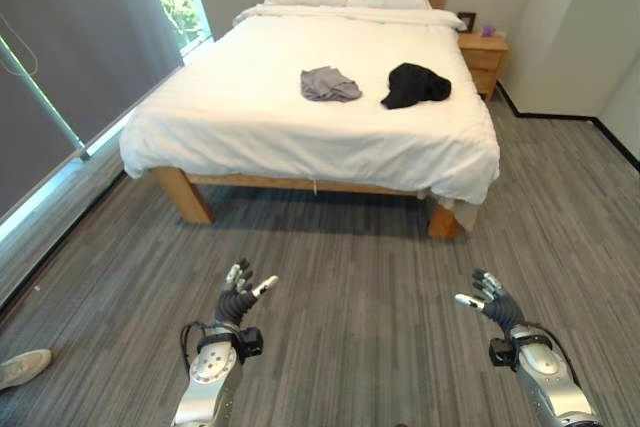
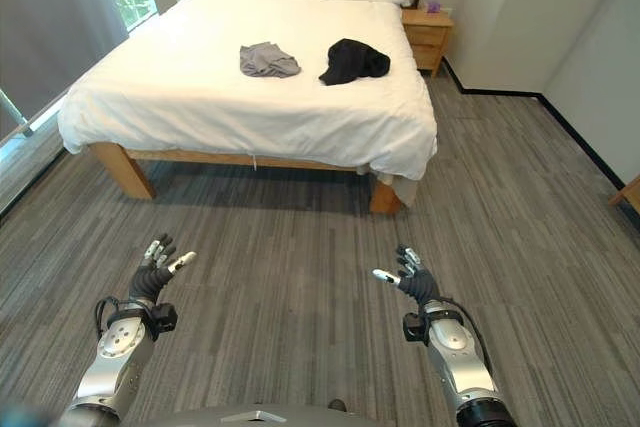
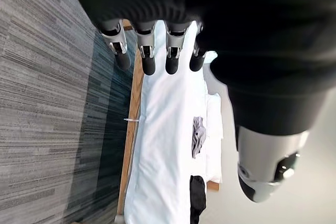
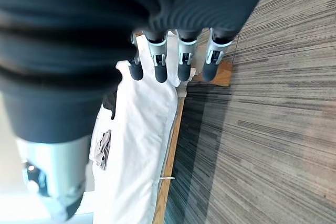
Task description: Pick up bed clothes into laundry basket.
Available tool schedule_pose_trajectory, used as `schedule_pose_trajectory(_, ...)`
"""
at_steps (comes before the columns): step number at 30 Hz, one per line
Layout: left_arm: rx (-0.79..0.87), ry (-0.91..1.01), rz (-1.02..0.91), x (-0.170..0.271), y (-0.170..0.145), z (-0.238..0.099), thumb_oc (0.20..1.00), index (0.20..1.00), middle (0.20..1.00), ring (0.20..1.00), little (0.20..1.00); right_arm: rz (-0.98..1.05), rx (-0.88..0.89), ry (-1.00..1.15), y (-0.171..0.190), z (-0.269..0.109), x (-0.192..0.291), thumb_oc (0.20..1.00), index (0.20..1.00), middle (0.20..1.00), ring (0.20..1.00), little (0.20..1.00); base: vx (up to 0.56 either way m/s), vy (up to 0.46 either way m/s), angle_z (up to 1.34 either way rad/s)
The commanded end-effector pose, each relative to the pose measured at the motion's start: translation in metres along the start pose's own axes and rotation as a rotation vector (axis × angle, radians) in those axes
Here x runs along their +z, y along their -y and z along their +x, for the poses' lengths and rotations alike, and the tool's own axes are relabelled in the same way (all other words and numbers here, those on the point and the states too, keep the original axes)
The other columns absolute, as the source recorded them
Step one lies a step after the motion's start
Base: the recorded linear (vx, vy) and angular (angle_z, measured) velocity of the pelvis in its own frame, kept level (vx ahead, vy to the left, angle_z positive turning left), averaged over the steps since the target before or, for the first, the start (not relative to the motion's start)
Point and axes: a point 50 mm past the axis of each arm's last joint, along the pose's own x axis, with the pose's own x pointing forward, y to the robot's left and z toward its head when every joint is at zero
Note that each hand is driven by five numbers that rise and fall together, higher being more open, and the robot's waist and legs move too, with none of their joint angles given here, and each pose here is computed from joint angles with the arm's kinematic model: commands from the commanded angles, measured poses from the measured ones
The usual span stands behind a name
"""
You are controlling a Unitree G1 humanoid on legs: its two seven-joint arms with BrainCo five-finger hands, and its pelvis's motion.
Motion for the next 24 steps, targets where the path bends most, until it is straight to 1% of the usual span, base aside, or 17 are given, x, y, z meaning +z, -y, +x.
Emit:
schedule_pose_trajectory(1,0.028,0.160,0.018,0.033,-0.005,0.014,1.000,1.000,1.000,1.000,1.000,0.051,-0.014,0.200,-0.004,0.011,0.042,1.000,1.000,1.000,1.000,1.000,-0.05,0.175,0.01)
schedule_pose_trajectory(5,0.039,0.172,0.069,0.040,-0.008,0.020,1.000,1.000,1.000,1.000,1.000,0.047,0.022,0.201,-0.014,0.010,0.042,1.000,1.000,1.000,1.000,1.000,0.01,0.189,-0.09)
schedule_pose_trajectory(10,0.067,0.186,0.042,0.042,-0.014,0.019,1.000,1.000,1.000,1.000,1.000,0.080,0.025,0.172,-0.013,0.008,0.034,1.000,1.000,1.000,1.000,1.000,0.20,-0.068,0.00)
schedule_pose_trajectory(15,0.073,0.206,0.070,0.050,-0.012,0.027,1.000,1.000,1.000,1.000,1.000,0.081,0.021,0.192,-0.011,0.011,0.041,1.000,1.000,1.000,1.000,1.000,0.39,-0.222,0.04)
schedule_pose_trajectory(16,0.053,0.211,0.074,0.051,-0.008,0.026,1.000,1.000,1.000,1.000,1.000,0.084,0.018,0.201,-0.009,0.010,0.042,1.000,1.000,1.000,1.000,1.000,0.38,-0.222,0.14)
schedule_pose_trajectory(19,0.054,0.219,0.082,0.052,-0.009,0.025,1.000,1.000,1.000,1.000,1.000,0.084,0.016,0.205,-0.008,0.010,0.043,1.000,1.000,1.000,1.000,1.000,0.25,-0.140,0.10)
schedule_pose_trajectory(20,0.031,0.210,0.002,0.050,-0.001,0.025,1.000,1.000,1.000,1.000,1.000,0.113,-0.019,0.233,0.003,0.015,0.054,1.000,1.000,1.000,1.000,1.000,0.49,-0.335,0.06)
schedule_pose_trajectory(21,0.028,0.203,-0.038,0.048,0.002,0.025,1.000,1.000,1.000,1.000,1.000,0.137,-0.014,0.251,0.003,0.016,0.058,1.000,1.000,1.000,1.000,1.000,0.61,-0.466,0.13)
schedule_pose_trajectory(23,0.008,0.204,-0.036,0.051,0.003,0.026,1.000,1.000,1.000,1.000,1.000,0.160,0.001,0.281,0.007,0.012,0.063,1.000,1.000,1.000,1.000,1.000,0.41,-0.476,0.08)
schedule_pose_trajectory(24,-0.013,0.203,-0.039,0.051,0.006,0.027,1.000,1.000,1.000,1.000,1.000,0.154,-0.014,0.262,0.011,0.010,0.060,1.000,1.000,1.000,1.000,1.000,0.27,-0.318,-0.17)
